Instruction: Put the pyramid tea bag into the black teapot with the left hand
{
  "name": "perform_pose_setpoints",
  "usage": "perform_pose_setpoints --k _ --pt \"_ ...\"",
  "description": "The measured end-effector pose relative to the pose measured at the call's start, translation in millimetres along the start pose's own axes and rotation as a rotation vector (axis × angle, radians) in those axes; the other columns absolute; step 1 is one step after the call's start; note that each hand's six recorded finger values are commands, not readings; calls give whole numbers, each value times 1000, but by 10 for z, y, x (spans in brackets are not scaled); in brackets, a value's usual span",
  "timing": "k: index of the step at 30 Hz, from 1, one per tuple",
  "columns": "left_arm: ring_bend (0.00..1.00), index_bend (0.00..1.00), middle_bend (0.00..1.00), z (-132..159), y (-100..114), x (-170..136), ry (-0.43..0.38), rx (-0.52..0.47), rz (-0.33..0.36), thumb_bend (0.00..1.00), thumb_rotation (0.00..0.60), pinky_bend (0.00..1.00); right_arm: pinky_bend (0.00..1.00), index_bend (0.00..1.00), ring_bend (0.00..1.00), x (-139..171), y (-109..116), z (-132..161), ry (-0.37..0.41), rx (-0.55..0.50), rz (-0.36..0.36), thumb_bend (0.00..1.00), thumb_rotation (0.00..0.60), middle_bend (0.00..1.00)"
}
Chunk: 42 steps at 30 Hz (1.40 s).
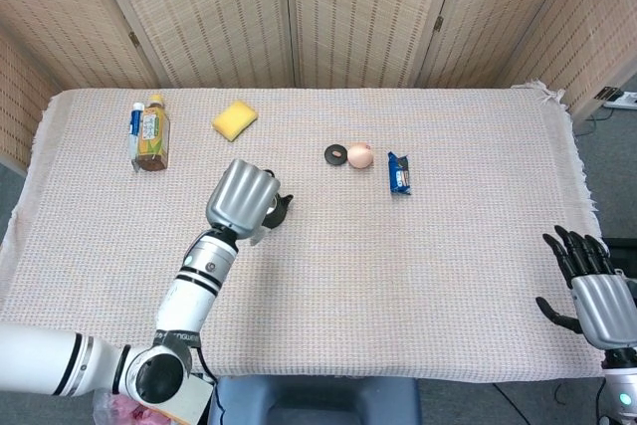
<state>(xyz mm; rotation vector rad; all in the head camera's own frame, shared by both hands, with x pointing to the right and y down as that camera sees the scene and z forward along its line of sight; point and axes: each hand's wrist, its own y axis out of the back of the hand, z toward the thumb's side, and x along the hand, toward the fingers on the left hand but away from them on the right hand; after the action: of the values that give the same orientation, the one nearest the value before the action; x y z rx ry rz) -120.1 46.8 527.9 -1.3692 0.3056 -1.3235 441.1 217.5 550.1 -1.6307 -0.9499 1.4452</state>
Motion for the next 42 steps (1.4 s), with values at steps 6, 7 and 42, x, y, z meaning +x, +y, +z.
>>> perform_pose_setpoints --k 6,7,42 --pt "924 725 1000 11 -25 147 -5 18 -5 535 600 915 0 0 0 -23 -15 -95 -39 -4 10 185 600 0" --pt "924 725 1000 17 -34 161 -7 22 -5 535 600 915 0 0 0 -24 -13 -109 -43 -7 11 185 600 0" --pt "924 727 1000 -69 -585 902 -23 9 -66 535 600 915 0 0 0 106 192 -266 -123 -6 -101 186 600 0"
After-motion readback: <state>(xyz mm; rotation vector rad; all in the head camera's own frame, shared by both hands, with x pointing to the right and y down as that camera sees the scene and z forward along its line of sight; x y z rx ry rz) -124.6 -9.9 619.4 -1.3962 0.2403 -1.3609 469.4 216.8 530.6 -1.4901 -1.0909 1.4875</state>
